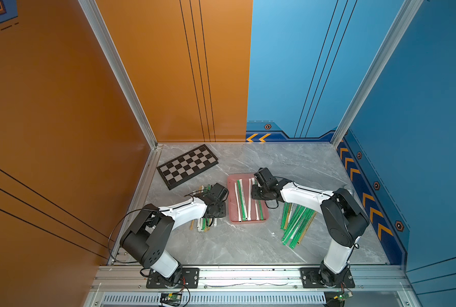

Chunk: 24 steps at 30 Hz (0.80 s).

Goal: Put the straws into the storage box
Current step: Pick up the straw from the center of the board.

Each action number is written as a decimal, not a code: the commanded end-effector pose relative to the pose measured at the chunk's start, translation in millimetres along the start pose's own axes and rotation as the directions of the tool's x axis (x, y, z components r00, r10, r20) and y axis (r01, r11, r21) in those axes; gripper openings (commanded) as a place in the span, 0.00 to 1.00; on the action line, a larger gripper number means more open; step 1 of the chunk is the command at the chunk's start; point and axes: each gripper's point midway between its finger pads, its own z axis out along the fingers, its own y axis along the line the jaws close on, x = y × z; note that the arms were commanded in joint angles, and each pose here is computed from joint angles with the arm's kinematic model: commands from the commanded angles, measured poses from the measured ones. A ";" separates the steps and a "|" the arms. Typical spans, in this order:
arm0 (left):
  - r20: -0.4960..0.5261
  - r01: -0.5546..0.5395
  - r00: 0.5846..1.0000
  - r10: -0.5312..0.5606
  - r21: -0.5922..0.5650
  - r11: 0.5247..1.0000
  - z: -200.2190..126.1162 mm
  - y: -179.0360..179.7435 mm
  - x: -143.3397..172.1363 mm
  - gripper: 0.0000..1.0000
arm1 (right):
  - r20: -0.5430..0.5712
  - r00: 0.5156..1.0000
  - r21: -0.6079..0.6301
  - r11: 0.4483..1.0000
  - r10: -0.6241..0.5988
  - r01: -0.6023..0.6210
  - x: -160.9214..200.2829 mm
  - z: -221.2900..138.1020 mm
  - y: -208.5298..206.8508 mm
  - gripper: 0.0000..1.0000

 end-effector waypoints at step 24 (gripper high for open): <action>0.119 -0.028 0.993 0.016 0.104 0.994 -49.6 -25.3 -27.1 0.03 | 0.069 0.986 0.208 0.964 0.152 -0.163 4.9 -54.3 -111.3 0.44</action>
